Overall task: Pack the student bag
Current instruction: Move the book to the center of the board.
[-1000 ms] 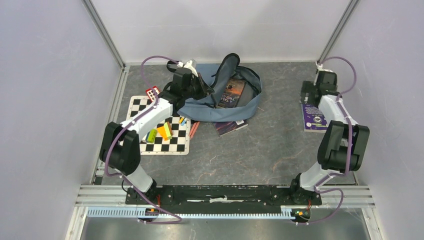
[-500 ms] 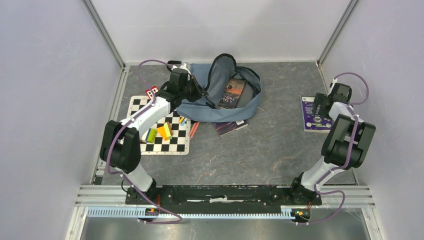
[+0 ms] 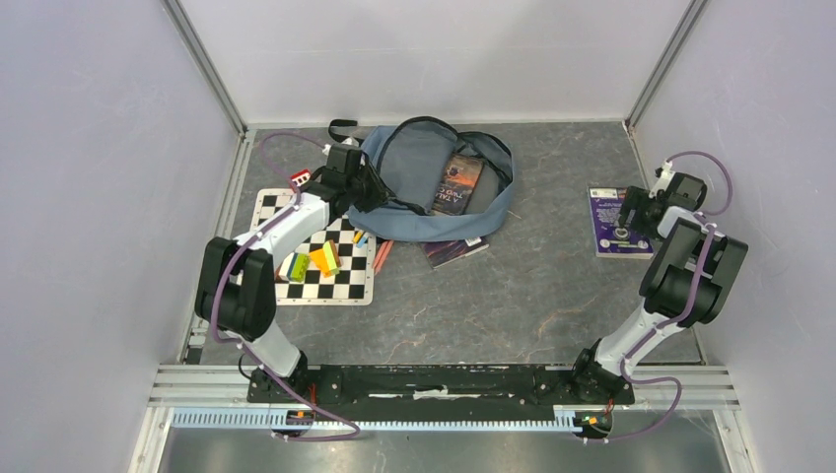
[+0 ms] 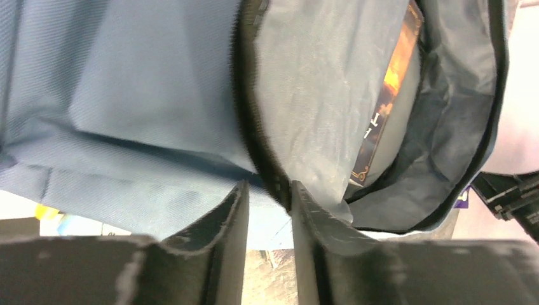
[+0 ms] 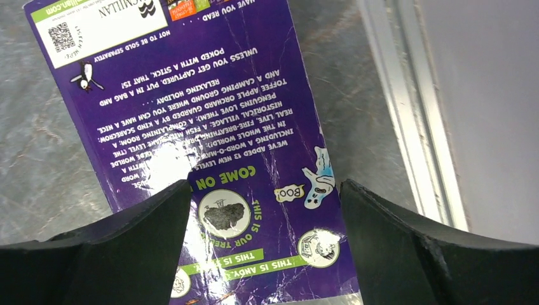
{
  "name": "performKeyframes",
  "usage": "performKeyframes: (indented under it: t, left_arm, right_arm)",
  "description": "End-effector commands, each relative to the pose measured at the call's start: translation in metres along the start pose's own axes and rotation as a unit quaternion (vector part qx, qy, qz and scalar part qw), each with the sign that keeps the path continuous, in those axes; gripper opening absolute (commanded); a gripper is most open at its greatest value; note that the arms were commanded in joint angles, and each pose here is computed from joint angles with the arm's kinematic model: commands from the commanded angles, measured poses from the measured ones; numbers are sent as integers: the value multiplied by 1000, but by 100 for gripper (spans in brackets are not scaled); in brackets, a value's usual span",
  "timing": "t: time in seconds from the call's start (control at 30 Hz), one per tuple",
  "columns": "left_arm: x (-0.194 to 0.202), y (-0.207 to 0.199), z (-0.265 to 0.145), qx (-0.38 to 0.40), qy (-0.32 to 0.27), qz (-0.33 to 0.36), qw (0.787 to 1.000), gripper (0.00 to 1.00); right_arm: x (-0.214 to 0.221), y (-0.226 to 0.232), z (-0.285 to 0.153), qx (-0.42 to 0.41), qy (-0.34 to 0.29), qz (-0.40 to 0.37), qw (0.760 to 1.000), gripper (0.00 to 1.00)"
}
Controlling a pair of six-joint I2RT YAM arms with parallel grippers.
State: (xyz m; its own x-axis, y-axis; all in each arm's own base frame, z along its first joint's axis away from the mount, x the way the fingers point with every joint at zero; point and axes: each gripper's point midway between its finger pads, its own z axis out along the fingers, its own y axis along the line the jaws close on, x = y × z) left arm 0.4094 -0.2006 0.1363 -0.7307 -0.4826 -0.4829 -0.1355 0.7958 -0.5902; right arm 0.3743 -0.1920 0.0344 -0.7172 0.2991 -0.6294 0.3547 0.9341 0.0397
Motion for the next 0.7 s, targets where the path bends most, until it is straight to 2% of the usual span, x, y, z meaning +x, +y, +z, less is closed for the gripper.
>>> performKeyframes:
  t: [0.0, 0.1, 0.23, 0.37, 0.5, 0.67]
  left_arm:
    - [-16, 14, -21, -41, -38, 8, 998, 41]
    - [-27, 18, -32, -57, -64, 21, 996, 50]
    - [-45, 12, -53, -59, -106, 35, 992, 56]
    - [-64, -11, -71, -21, -143, 72, 987, 71]
    - [-70, -44, -70, 21, -139, 119, 983, 76]
    - [-50, -103, -56, 94, -106, 154, 978, 79]
  right_arm:
    - [19, 37, 11, -95, 19, 1, 995, 88]
    - [30, 53, 11, -115, 32, -9, 993, 86]
    - [45, 80, 10, -135, 51, -36, 989, 84]
    - [56, 113, 6, -151, 60, -71, 984, 83]
    - [61, 153, 0, -181, 67, -105, 976, 82]
    - [71, 203, -15, -226, 76, -141, 961, 81]
